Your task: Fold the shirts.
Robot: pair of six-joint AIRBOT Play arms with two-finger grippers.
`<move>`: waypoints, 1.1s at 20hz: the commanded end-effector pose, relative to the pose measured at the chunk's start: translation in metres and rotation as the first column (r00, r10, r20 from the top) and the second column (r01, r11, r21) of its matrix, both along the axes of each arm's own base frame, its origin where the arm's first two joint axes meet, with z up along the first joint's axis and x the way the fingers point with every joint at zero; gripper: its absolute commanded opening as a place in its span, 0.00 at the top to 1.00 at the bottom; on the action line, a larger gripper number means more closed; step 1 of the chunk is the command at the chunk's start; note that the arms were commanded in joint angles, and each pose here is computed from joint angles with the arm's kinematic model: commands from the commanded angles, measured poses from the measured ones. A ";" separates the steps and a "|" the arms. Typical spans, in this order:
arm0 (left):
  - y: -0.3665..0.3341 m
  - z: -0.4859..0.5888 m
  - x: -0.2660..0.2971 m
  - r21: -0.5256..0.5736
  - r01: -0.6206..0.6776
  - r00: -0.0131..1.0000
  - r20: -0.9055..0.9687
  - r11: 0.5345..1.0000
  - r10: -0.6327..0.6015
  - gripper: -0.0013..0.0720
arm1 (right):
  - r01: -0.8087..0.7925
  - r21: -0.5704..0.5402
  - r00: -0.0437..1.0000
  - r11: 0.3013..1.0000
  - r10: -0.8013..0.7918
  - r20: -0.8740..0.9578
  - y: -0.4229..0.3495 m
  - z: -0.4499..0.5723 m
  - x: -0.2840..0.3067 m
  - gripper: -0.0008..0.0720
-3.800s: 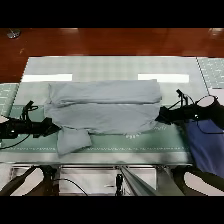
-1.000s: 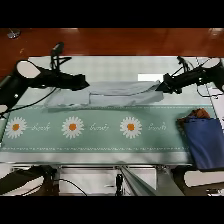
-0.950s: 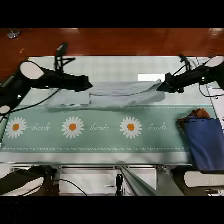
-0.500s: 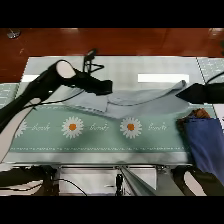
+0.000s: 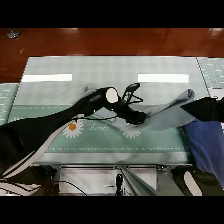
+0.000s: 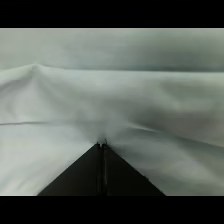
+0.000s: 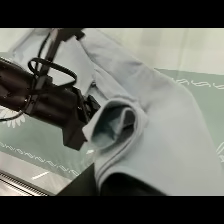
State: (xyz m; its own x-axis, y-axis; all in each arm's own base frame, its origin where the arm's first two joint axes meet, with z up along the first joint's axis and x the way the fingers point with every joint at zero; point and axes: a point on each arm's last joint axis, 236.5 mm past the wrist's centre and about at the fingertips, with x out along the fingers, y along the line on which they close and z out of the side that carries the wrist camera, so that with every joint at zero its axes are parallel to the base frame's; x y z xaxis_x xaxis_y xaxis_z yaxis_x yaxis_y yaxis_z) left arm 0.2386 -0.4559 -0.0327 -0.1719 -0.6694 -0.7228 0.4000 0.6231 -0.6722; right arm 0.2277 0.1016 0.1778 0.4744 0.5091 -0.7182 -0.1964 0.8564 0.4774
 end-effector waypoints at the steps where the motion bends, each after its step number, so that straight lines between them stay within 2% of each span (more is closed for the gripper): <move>1: -0.004 0.011 -0.001 -0.047 0.032 0.999 -0.030 0.998 -0.034 0.94 | 0.009 0.010 1.000 1.000 -0.009 -0.021 0.001 -0.001 -0.002 0.96; 5: 0.060 0.070 0.084 -0.117 -0.147 0.988 0.040 0.982 0.152 0.94 | -0.042 0.072 0.993 0.997 0.049 -0.107 0.013 -0.012 0.000 0.96; 7: 0.120 0.109 0.122 -0.128 -0.235 0.959 0.131 0.964 0.251 0.94 | -0.087 0.154 0.988 0.984 0.105 -0.113 0.029 -0.009 0.010 0.96; 10: 0.216 0.168 0.145 -0.139 -0.372 0.876 0.275 0.918 0.397 0.94 | -0.183 0.185 0.973 0.966 0.204 -0.105 0.071 -0.011 0.038 0.96; 13: 0.275 0.220 0.120 -0.190 -0.431 0.776 0.420 0.882 0.470 0.94 | -0.307 0.181 0.939 0.934 0.328 -0.105 0.142 -0.024 0.077 0.96; 16: 0.299 0.242 0.071 -0.222 -0.447 0.703 0.512 0.867 0.494 0.94 | -0.384 0.189 0.894 0.904 0.415 -0.168 0.208 -0.059 0.113 0.96; 22: 0.305 0.214 0.005 -0.233 -0.443 0.686 0.534 0.866 0.495 0.94 | -0.379 0.212 0.868 0.901 0.426 -0.255 0.273 -0.133 0.169 0.96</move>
